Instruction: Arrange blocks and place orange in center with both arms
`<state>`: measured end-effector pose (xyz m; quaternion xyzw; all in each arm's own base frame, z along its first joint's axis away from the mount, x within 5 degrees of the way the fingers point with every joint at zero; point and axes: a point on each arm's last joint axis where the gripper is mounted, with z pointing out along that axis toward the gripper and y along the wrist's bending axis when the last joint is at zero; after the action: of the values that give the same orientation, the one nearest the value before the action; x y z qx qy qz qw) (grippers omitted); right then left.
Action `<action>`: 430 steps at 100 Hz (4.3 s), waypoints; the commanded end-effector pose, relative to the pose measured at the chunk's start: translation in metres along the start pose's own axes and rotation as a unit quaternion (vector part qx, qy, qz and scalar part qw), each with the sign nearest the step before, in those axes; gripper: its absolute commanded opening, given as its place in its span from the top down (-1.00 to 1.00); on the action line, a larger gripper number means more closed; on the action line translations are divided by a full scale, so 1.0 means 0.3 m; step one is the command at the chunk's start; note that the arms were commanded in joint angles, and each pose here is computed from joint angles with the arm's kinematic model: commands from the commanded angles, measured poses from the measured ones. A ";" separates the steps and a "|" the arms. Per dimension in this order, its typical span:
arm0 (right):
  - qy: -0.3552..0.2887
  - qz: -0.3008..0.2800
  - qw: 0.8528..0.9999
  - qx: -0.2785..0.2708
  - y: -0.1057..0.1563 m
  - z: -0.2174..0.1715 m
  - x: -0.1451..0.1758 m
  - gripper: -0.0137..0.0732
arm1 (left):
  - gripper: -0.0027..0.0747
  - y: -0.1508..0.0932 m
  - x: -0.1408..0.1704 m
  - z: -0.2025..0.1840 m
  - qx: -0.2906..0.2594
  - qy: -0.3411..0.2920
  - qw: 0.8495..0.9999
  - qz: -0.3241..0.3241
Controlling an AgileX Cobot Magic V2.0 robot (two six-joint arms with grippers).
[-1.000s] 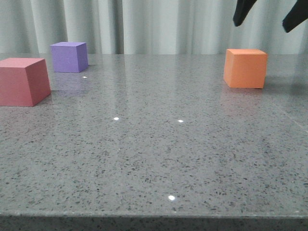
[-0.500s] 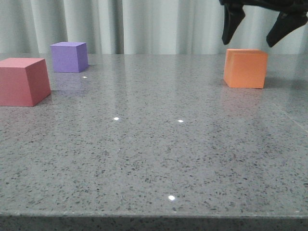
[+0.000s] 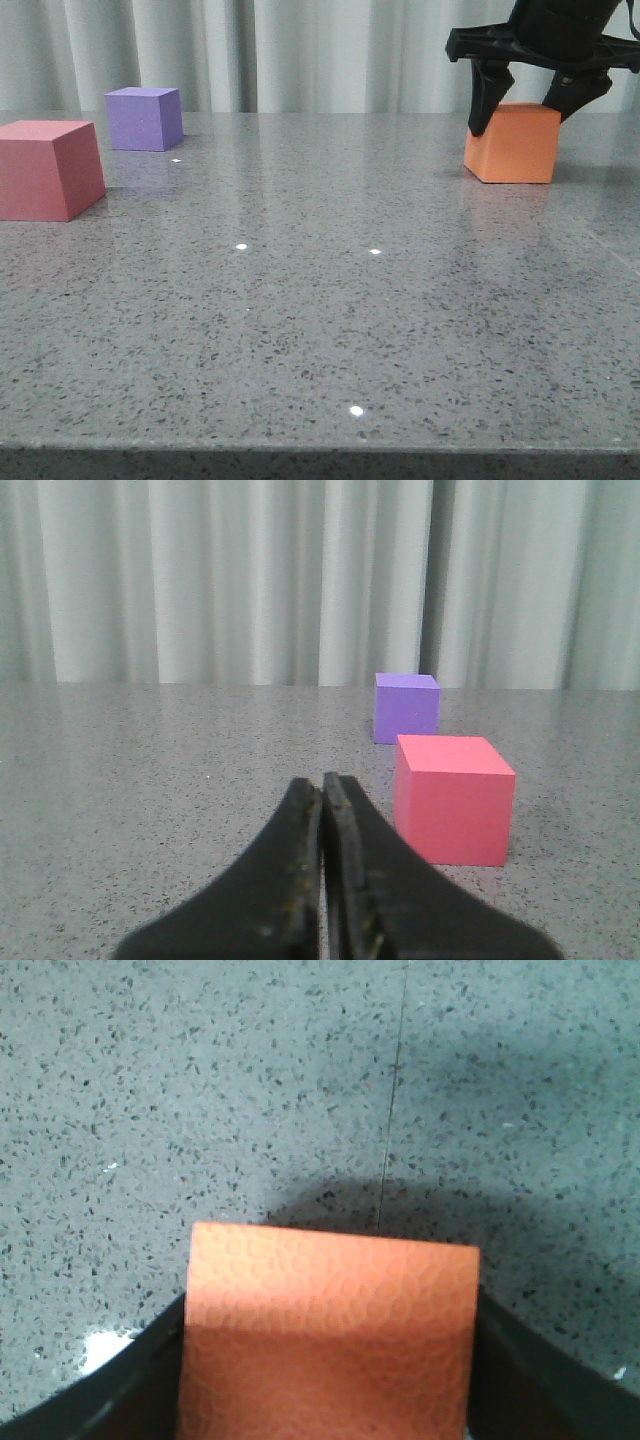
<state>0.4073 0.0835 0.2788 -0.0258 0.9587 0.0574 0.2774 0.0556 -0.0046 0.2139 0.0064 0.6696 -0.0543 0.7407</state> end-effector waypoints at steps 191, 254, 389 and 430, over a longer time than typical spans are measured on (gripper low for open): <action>-0.077 0.023 0.991 -0.103 0.563 -0.060 -0.142 -0.50 | 0.98 -0.002 0.016 -0.008 0.010 -0.037 0.999 -0.005; -0.118 -0.045 0.986 -0.107 0.493 -0.323 -0.169 -0.76 | 0.98 -0.002 0.016 -0.008 0.010 -0.037 0.999 -0.005; -0.381 -0.029 0.923 0.046 -0.151 -0.776 0.688 -0.63 | 0.98 -0.002 0.016 -0.008 0.010 -0.037 0.999 -0.005; -0.470 -0.049 0.881 0.031 -0.153 -0.701 0.790 -0.49 | 0.98 -0.002 0.016 -0.008 0.010 -0.037 0.999 -0.005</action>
<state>0.0990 0.0072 0.3070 -0.0233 0.7606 0.0253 0.6483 0.0556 -0.0046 0.2139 0.0064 0.6696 -0.0543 0.7407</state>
